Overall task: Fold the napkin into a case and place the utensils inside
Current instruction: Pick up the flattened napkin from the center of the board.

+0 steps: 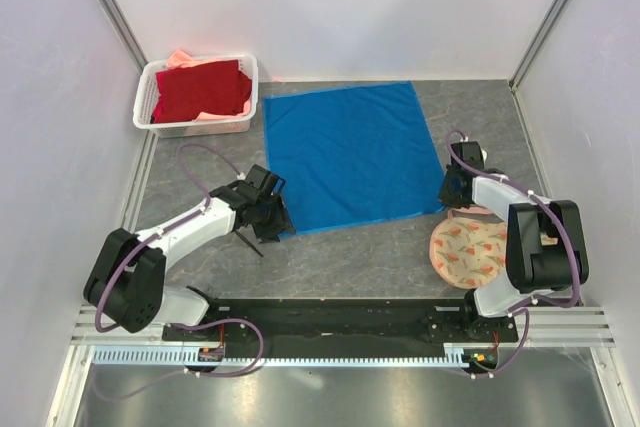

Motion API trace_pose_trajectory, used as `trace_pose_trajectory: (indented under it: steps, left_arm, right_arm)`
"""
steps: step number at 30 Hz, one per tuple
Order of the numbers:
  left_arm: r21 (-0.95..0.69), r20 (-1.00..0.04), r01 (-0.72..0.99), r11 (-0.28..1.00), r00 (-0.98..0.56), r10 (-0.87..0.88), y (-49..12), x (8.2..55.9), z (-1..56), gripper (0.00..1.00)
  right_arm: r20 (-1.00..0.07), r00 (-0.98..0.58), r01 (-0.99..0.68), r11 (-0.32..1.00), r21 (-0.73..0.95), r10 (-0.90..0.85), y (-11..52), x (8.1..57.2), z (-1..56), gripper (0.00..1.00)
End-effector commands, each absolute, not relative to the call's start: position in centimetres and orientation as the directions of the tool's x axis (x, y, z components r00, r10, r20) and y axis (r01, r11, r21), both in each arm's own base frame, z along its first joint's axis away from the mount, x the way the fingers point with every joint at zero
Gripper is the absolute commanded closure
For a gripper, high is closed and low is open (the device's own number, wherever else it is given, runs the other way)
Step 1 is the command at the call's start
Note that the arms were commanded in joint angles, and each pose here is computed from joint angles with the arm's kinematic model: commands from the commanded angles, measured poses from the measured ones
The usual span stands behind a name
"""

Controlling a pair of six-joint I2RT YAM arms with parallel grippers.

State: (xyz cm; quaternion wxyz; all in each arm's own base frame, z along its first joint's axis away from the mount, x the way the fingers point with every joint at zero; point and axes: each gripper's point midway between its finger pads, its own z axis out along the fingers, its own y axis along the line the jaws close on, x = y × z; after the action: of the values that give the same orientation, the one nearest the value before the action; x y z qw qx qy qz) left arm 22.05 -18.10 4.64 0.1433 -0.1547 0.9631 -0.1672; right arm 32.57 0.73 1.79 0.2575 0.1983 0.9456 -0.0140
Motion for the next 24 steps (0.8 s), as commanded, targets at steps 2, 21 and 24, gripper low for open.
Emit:
trace_pose_trajectory:
  steps: [2, 21, 24]
  left_arm:
    - [-0.281, -0.236, -0.386, 0.878, -0.859, -0.454, -16.2, 22.4, 4.3, 0.44]
    - [-0.099, -0.336, -0.478, 0.873, -0.809, -0.482, -14.0, 25.7, 3.8, 0.47]
    - [-0.099, -0.325, -0.476, 0.874, -0.815, -0.48, -14.2, 25.7, 3.7, 0.48]
  right_arm:
    - [-0.475, -0.791, 0.344, 0.922, 0.177, 0.387, 2.6, 32.3, 2.5, 0.99]
    - [-0.506, -0.779, 0.295, 0.928, 0.226, 0.371, 3.4, 32.1, 3.4, 1.0]
    - [-0.504, -0.78, 0.295, 0.928, 0.227, 0.371, 3.4, 32.0, 3.2, 1.0]
